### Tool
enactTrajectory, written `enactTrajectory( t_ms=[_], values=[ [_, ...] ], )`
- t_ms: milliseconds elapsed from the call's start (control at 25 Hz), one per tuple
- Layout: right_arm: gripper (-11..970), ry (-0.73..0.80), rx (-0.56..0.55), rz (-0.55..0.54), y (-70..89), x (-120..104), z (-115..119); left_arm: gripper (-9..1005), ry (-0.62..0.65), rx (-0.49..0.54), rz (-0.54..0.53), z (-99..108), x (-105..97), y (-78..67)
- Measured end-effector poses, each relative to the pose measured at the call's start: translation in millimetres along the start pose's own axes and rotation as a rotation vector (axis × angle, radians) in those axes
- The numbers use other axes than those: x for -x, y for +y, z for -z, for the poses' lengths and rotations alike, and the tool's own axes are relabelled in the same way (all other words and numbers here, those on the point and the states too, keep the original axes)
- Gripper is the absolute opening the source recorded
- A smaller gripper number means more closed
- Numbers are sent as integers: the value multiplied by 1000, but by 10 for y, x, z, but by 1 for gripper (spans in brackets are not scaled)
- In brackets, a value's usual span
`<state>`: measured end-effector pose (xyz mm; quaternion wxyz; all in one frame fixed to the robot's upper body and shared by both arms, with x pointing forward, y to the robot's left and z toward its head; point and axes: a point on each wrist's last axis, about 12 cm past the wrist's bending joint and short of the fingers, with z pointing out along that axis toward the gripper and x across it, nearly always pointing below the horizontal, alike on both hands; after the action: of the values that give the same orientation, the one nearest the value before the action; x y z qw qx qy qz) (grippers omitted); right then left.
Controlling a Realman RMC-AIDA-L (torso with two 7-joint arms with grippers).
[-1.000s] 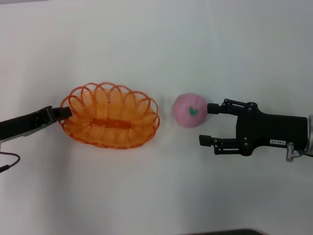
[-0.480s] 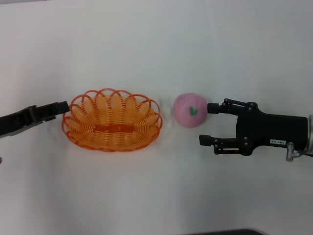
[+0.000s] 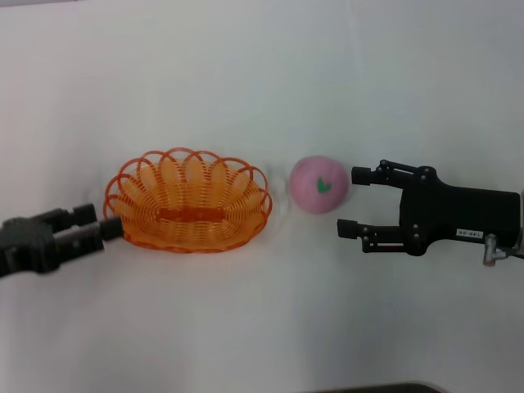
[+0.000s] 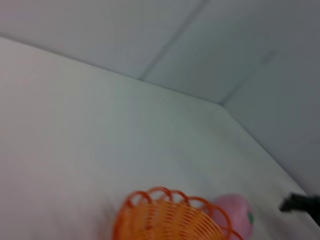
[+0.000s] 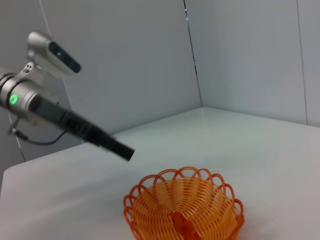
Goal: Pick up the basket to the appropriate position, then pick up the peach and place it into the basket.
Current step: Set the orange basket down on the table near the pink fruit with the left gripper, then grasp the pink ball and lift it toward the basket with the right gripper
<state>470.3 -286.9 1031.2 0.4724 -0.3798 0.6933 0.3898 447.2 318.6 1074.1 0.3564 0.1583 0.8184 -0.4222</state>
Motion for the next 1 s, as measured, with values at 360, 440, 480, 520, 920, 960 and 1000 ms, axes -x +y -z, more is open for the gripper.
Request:
enactTrajectory(
  t_ms=[360, 440, 480, 520, 920, 960, 1000],
  values=[
    [890, -5, 2, 3, -6, 15, 5, 714, -15, -155, -364, -17, -355, -120],
    [890, -6, 3, 3, -4, 16, 3, 712, -35, -164, -450, -8, -494, -120],
    [890, -7, 4, 3, -3, 16, 1, 711, -34, -161, -466, -4, -524, -114],
    [890, -6, 5, 3, 0, 14, -1, 711, -31, -159, -476, -4, -545, -110],
    [890, 66, 39, 35, 8, -17, 26, 715, 12, -153, -548, -61, -613, -73],
    [890, 69, 41, 38, 11, -20, 28, 712, 12, -152, -554, -63, -618, -73],
    [890, 73, 45, 41, 16, -25, 28, 708, 14, -151, -561, -67, -630, -73]
  ],
)
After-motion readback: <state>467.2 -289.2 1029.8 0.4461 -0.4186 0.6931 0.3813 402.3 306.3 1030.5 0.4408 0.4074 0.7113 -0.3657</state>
